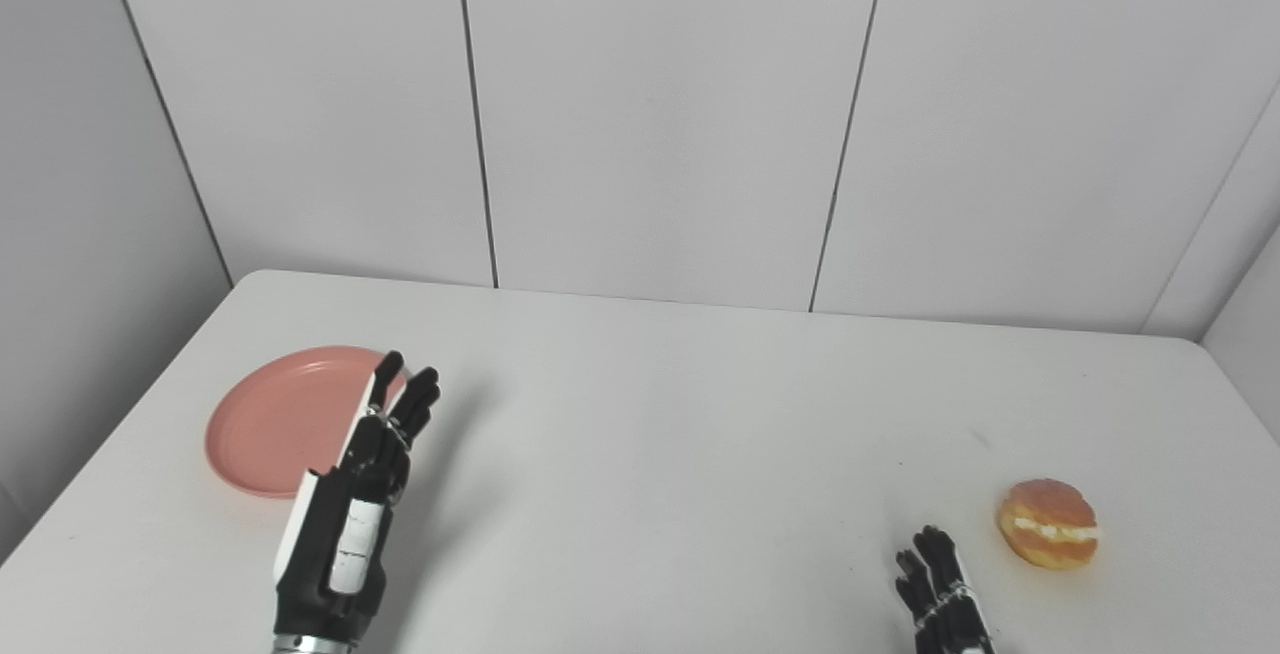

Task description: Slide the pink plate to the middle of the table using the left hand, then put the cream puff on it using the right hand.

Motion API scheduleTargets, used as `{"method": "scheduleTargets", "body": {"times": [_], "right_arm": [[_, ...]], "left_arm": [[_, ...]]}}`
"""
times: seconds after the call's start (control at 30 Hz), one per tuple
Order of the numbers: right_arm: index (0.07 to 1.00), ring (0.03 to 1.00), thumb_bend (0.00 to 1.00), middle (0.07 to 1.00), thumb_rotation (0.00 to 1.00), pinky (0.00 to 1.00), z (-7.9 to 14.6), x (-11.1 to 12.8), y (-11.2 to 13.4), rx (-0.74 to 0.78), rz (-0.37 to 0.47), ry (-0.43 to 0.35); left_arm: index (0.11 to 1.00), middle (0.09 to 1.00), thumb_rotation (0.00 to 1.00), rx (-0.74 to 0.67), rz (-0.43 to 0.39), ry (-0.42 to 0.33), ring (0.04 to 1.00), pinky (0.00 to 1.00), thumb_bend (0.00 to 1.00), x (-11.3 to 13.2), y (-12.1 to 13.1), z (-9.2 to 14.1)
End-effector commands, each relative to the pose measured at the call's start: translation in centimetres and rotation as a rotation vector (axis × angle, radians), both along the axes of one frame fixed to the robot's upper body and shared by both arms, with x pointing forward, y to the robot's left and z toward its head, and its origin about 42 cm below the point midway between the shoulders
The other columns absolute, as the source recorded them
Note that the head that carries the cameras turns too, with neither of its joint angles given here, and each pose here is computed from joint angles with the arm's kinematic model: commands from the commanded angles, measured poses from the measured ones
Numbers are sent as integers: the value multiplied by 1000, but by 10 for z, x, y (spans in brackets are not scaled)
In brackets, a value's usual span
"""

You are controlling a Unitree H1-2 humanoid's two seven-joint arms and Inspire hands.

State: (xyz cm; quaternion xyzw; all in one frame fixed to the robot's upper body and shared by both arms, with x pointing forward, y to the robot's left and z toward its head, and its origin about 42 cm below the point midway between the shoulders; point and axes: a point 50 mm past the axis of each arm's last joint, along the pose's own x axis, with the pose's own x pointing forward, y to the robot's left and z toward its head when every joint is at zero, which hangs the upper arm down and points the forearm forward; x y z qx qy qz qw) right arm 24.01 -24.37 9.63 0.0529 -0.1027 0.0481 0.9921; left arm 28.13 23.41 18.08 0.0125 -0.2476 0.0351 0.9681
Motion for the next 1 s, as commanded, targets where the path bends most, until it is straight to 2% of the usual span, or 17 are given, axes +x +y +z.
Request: {"method": "scheduleTargets", "body": {"times": [0.0,0.13,0.3,0.47,0.6,0.77,0.87,0.97], "right_arm": [[947,960,810,973,1000,977,-33,-8,-9,-6,-38,179],[946,955,817,970,1000,976,-35,-8,-9,-12,-35,183],[937,943,826,961,1000,962,-36,-7,-10,-13,-39,192],[932,940,831,955,1000,961,-39,-6,-9,-14,-37,196],[931,941,835,958,1000,964,-39,-6,-7,-13,-35,204],[924,933,849,948,1000,947,-40,-5,-7,-15,-33,203],[923,928,851,945,1000,948,-39,-5,-6,-10,-33,204],[922,927,857,945,1000,947,-40,-5,-6,-14,-33,204]], "left_arm": [[955,932,881,28,38,-49,948,1000,945,4,19,9],[929,918,901,64,92,-98,925,941,950,19,45,22],[930,904,920,87,132,-129,904,906,987,28,62,42],[911,883,904,108,167,-133,886,907,1000,36,79,53],[860,879,949,137,195,-134,883,884,996,46,101,52],[883,889,967,141,215,-129,888,886,1000,59,124,57],[862,892,997,152,229,-120,900,909,968,69,139,64],[858,881,1000,179,264,-105,890,891,956,81,156,68]]}}
